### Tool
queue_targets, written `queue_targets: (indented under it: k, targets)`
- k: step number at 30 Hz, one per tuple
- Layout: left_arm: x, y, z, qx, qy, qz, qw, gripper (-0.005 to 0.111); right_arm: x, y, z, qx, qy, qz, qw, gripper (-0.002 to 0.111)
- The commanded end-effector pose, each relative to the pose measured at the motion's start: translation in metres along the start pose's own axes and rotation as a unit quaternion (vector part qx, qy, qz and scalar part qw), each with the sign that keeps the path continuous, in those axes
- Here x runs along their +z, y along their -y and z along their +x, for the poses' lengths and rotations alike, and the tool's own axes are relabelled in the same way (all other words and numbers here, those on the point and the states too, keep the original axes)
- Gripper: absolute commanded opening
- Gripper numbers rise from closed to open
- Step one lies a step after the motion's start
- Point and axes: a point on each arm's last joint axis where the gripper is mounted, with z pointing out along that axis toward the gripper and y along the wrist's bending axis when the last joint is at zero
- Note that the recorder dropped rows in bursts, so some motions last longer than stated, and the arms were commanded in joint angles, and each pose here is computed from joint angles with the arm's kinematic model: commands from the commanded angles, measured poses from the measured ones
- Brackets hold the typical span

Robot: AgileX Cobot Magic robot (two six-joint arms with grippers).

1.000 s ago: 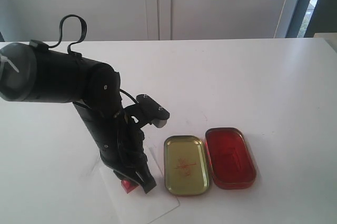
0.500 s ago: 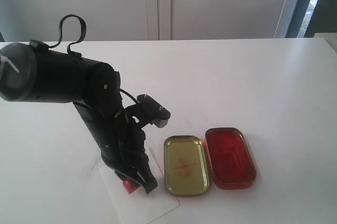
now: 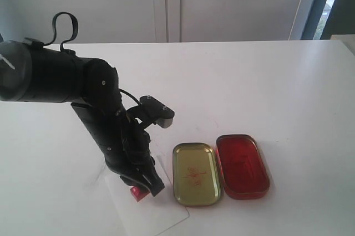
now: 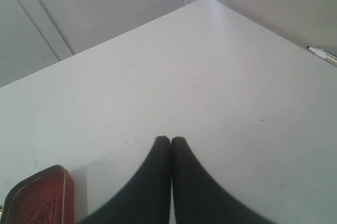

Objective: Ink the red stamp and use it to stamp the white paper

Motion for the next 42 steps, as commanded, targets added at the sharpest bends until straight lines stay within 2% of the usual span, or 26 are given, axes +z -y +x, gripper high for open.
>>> queue_targets:
  k: [1, 8, 19, 42]
  targets:
    - [-0.002, 0.001, -0.001, -0.001, 0.001, 0.008, 1.0, 0.0, 0.0, 0.0, 0.001, -0.002, 0.003, -0.002, 1.0, 0.0]
    - [-0.001, 0.0, -0.002, -0.001, 0.005, 0.005, 1.0, 0.0, 0.0, 0.0, 0.001, -0.002, 0.003, -0.002, 1.0, 0.0]
    - [0.031, -0.006, 0.003, -0.012, -0.04, 0.014, 0.999, 0.0, 0.0, 0.0, 0.001, -0.002, 0.003, -0.002, 1.0, 0.0]
    - [0.034, -0.008, 0.002, -0.011, -0.028, 0.005, 1.0, 0.0, 0.0, 0.0, 0.001, -0.002, 0.003, -0.002, 1.0, 0.0]
